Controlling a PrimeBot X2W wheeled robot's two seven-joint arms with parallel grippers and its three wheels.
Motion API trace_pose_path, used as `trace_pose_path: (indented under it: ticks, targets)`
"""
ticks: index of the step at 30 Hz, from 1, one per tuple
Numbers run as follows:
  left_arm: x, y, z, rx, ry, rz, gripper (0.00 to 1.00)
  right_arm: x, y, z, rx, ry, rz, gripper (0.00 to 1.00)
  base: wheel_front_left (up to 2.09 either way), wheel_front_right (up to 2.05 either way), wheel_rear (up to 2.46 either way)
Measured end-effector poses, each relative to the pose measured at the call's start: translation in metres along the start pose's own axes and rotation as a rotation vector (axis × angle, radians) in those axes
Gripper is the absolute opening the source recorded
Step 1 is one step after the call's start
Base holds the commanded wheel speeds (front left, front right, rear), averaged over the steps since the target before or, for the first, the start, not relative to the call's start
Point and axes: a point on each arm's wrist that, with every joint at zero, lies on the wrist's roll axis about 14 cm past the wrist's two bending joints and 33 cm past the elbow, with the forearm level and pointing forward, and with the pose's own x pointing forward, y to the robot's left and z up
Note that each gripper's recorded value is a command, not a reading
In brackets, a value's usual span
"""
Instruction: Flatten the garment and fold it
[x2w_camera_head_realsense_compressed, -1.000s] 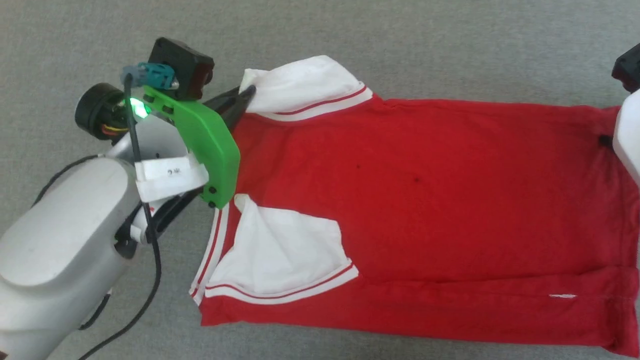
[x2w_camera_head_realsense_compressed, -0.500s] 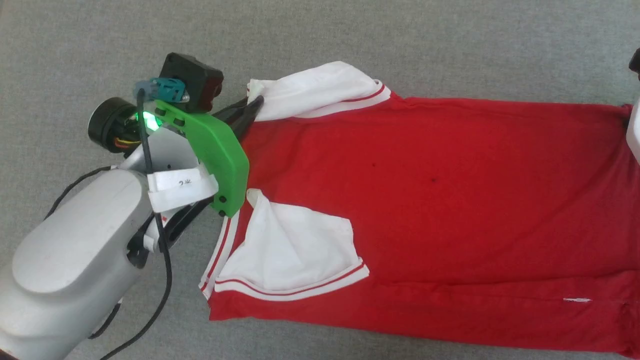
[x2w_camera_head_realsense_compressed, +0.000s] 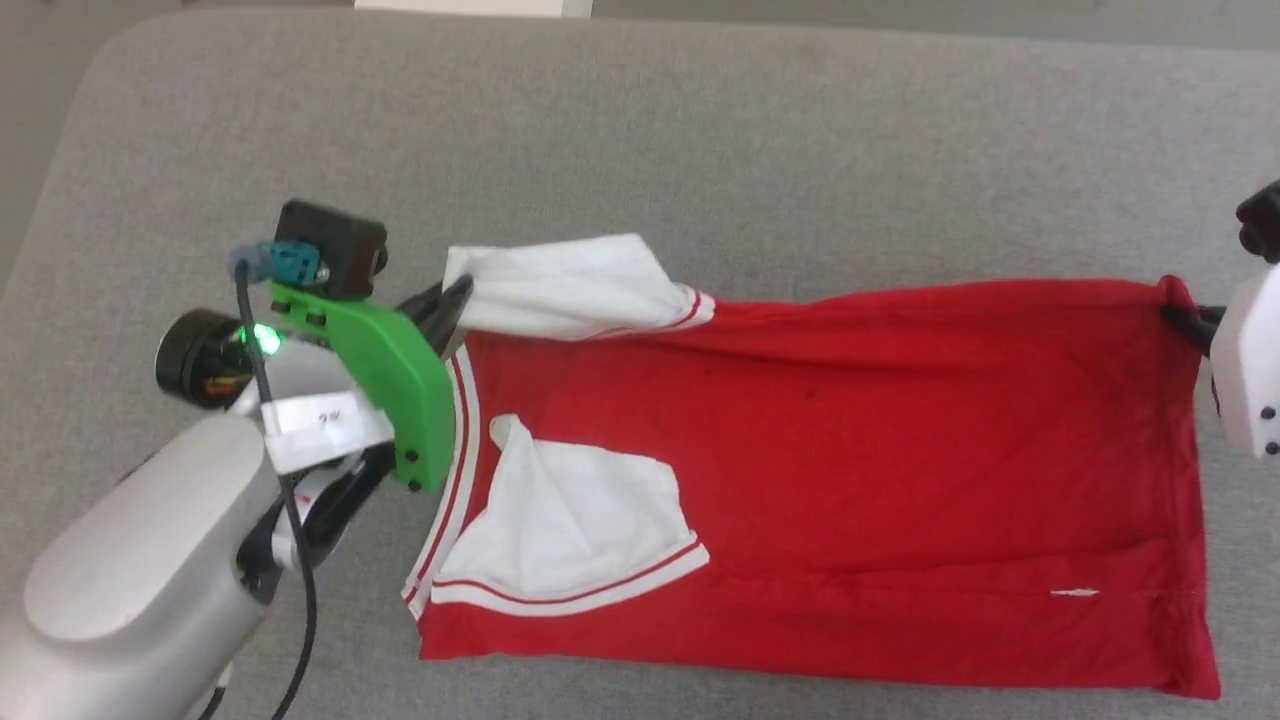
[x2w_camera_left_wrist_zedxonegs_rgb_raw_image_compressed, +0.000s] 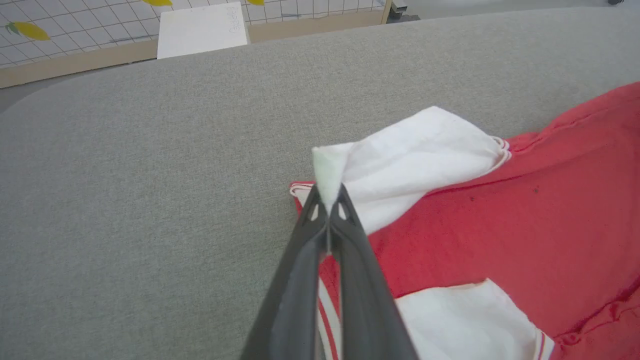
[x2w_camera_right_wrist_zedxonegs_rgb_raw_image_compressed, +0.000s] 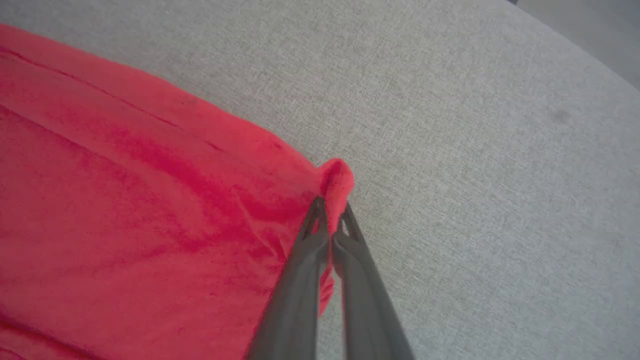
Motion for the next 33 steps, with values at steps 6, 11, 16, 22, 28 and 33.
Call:
trace_pose_path:
  ticks: [6,11,16,22,28,33]
  targets:
    - [-0.028,-0.006,-0.012,-0.02,0.019,0.011,0.0,-0.031,0.007,-0.013,0.043,-0.04,0.001,0.0,0.0,0.0,0.0]
    - [-0.049,-0.015,-0.043,-0.072,0.1,0.004,0.0,-0.048,0.016,-0.043,0.069,-0.007,0.009,0.0,0.0,0.0,0.0]
    - [-0.065,-0.015,-0.089,-0.064,0.254,0.013,0.0,-0.054,0.031,-0.086,0.083,0.096,0.029,0.0,0.0,0.0,0.0]
    - [-0.074,-0.021,-0.127,-0.08,0.392,-0.003,0.0,-0.053,0.046,-0.113,0.077,0.177,0.049,0.0,0.0,0.0,0.0]
    - [-0.073,-0.023,-0.15,-0.072,0.472,-0.02,0.0,-0.052,0.052,-0.12,0.026,0.222,0.05,0.0,0.0,0.0,0.0]
    - [-0.07,-0.026,-0.166,-0.053,0.521,-0.043,0.0,-0.049,0.057,-0.125,-0.013,0.249,0.054,0.09,0.0,0.0,0.0]
